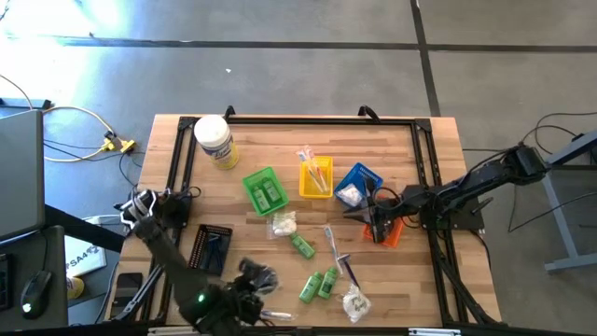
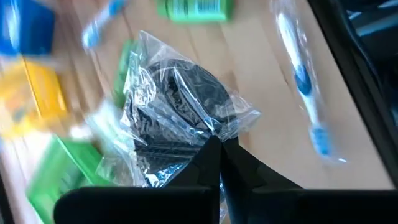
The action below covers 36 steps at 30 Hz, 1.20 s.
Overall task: Pick & Place Travel size toiletries
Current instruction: Put the hairbrush into the orange bin
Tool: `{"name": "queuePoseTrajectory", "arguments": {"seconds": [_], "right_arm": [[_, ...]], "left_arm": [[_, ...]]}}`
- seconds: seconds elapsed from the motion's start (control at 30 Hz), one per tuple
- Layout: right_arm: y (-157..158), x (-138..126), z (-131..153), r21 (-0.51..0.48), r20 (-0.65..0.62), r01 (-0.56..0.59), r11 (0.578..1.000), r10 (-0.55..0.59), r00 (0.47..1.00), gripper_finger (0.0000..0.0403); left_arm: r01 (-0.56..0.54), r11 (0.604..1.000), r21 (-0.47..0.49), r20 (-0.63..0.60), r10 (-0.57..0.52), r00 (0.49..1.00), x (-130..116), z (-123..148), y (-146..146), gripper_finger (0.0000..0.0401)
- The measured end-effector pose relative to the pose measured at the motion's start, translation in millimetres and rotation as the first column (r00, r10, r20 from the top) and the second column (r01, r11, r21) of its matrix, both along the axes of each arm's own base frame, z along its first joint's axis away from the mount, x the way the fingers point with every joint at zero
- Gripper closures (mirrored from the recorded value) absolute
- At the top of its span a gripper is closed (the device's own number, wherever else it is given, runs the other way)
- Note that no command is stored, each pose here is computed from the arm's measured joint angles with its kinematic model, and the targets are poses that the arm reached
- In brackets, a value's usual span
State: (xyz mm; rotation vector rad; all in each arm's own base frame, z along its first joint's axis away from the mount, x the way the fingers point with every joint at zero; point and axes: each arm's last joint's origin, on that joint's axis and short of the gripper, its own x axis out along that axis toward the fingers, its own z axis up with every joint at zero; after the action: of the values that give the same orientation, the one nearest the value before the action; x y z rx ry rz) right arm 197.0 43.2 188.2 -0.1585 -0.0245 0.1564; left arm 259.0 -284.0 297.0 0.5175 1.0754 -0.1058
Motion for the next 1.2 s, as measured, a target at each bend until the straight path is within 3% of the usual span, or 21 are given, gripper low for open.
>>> {"name": "queuePoseTrajectory", "arguments": {"seconds": [0.27,0.43,0.6,0.77,1.0,1.2], "right_arm": [[22,-6,3,-0.175,0.054,0.019,0.984,-0.009,0.998,0.0216],[36,0,20,-0.212,0.105,0.014,0.977,0.009,0.994,0.0166],[50,12,19,-0.315,0.072,0.018,0.949,0.005,0.997,0.0159],[62,24,15,-0.438,0.064,0.099,0.893,-0.079,0.995,0.0158],[64,39,23,-0.422,0.130,0.170,0.890,-0.126,0.983,0.0158],[66,39,22,-0.438,0.114,0.102,0.893,-0.058,0.992,0.0160]], "left_arm": [[0.238,0.970,0.043,0.152,-0.242,0.958,33,53,52,0.0401],[0.343,0.939,-0.006,0.189,-0.336,0.923,66,65,94,0.0401],[0.400,0.916,-0.038,0.213,-0.384,0.899,91,68,134,0.0401],[0.428,0.900,-0.084,0.250,-0.397,0.883,106,70,163,0.0401],[0.441,0.892,-0.104,0.222,-0.411,0.884,121,57,180,0.0401],[0.456,0.885,-0.092,0.215,-0.430,0.877,122,55,181,0.0401]]}}
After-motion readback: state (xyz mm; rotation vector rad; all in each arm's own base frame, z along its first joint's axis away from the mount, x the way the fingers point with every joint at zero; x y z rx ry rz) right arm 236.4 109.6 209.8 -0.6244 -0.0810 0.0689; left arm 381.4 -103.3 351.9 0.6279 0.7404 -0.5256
